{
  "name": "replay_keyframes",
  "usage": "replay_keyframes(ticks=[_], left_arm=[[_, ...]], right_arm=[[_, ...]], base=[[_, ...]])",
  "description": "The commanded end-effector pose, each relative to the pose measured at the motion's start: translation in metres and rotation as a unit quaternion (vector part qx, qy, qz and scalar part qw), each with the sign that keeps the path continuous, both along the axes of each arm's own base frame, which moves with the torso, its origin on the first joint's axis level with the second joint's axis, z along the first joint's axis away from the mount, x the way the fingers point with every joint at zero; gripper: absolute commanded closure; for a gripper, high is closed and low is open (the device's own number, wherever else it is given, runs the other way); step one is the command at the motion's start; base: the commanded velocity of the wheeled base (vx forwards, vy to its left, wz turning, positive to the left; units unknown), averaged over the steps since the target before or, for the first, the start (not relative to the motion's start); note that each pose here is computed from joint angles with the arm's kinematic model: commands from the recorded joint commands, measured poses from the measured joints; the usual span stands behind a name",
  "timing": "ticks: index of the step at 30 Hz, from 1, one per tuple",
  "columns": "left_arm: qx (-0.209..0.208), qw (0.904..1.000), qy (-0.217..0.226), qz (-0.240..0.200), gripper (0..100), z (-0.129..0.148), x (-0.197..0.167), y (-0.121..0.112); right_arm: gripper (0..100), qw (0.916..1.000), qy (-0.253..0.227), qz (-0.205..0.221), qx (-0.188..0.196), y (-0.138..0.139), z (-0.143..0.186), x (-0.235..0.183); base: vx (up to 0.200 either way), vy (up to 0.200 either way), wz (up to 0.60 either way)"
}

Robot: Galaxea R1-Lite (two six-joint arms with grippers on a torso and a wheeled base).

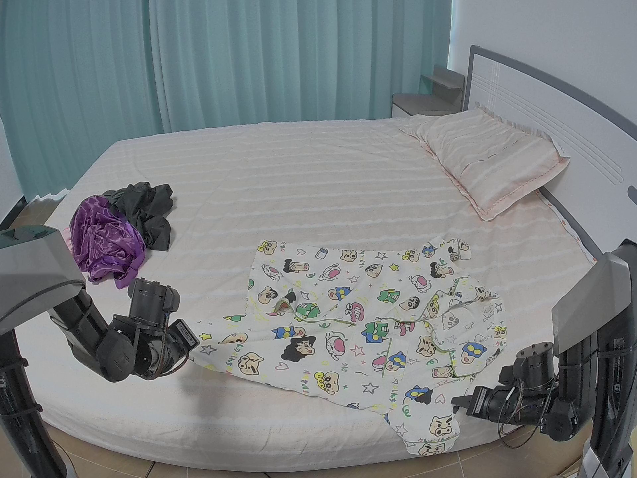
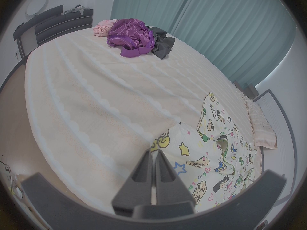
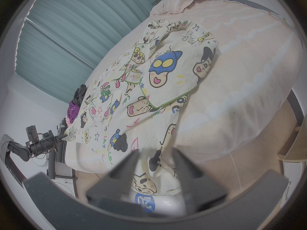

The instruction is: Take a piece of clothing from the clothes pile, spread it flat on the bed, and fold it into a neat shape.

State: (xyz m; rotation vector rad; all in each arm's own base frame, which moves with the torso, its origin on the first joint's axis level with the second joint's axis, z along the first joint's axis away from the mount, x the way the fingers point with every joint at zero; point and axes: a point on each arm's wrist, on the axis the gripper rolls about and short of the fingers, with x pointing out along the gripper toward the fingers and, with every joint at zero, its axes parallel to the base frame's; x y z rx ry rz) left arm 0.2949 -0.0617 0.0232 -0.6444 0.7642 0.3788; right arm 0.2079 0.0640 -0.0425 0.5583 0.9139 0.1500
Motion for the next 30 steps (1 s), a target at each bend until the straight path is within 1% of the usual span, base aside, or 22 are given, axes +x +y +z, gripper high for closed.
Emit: replay_keyframes(ticks=[1,2,3,5,10,15,20,23,28,29,30], left_arm=[[0.0,1.0,0.001,0.0,100,-0.001,0.0,0.0],[0.0,1.0,0.001,0.0,100,-0.001,0.0,0.0],[0.0,1.0,0.001,0.0,100,-0.001,0.0,0.0],[0.0,1.0,0.003,0.0,100,-0.001,-0.001,0.0],[0.001,1.0,0.004,-0.001,100,-0.002,-0.002,0.0],[0.003,1.0,0.004,0.0,100,-0.001,-0.003,0.001],[0.003,1.0,0.005,-0.001,100,-0.001,-0.004,0.001],[0.003,1.0,0.005,-0.001,100,-0.001,-0.004,0.001],[0.003,1.0,0.004,0.0,100,-0.001,-0.003,0.001],[0.003,1.0,0.004,0.0,100,-0.001,-0.003,0.001],[0.003,1.0,0.004,0.0,100,-0.001,-0.003,0.001]], right_arm=[[100,0.9999,-0.01,-0.012,0.003,-0.003,-0.002,0.007],[100,0.9999,-0.01,-0.012,0.003,-0.003,-0.002,0.007],[100,0.9996,-0.014,-0.023,0.003,-0.007,-0.003,0.011],[100,0.9993,-0.017,-0.032,0.002,-0.011,-0.003,0.013],[100,0.9985,-0.026,-0.048,0.003,-0.017,0.0,0.016],[100,0.9949,-0.073,-0.068,0.009,-0.025,0.023,0.02],[100,0.9925,-0.098,-0.073,0.004,-0.031,0.033,0.022],[100,0.9955,-0.076,-0.056,-0.01,-0.03,0.029,0.011],[100,0.9981,-0.048,-0.037,-0.008,-0.026,0.022,0.004],[0,0.9982,-0.045,-0.038,-0.009,-0.026,0.021,0.004],[0,0.9986,-0.036,-0.036,-0.011,-0.025,0.017,0.003]], base=[[0.0,0.0,0.0],[0.0,0.0,0.0],[0.0,0.0,0.0],[0.0,0.0,0.0],[0.0,0.0,0.0],[0.0,0.0,0.0],[0.0,0.0,0.0],[0.0,0.0,0.0],[0.0,0.0,0.0],[0.0,0.0,0.0],[0.0,0.0,0.0]])
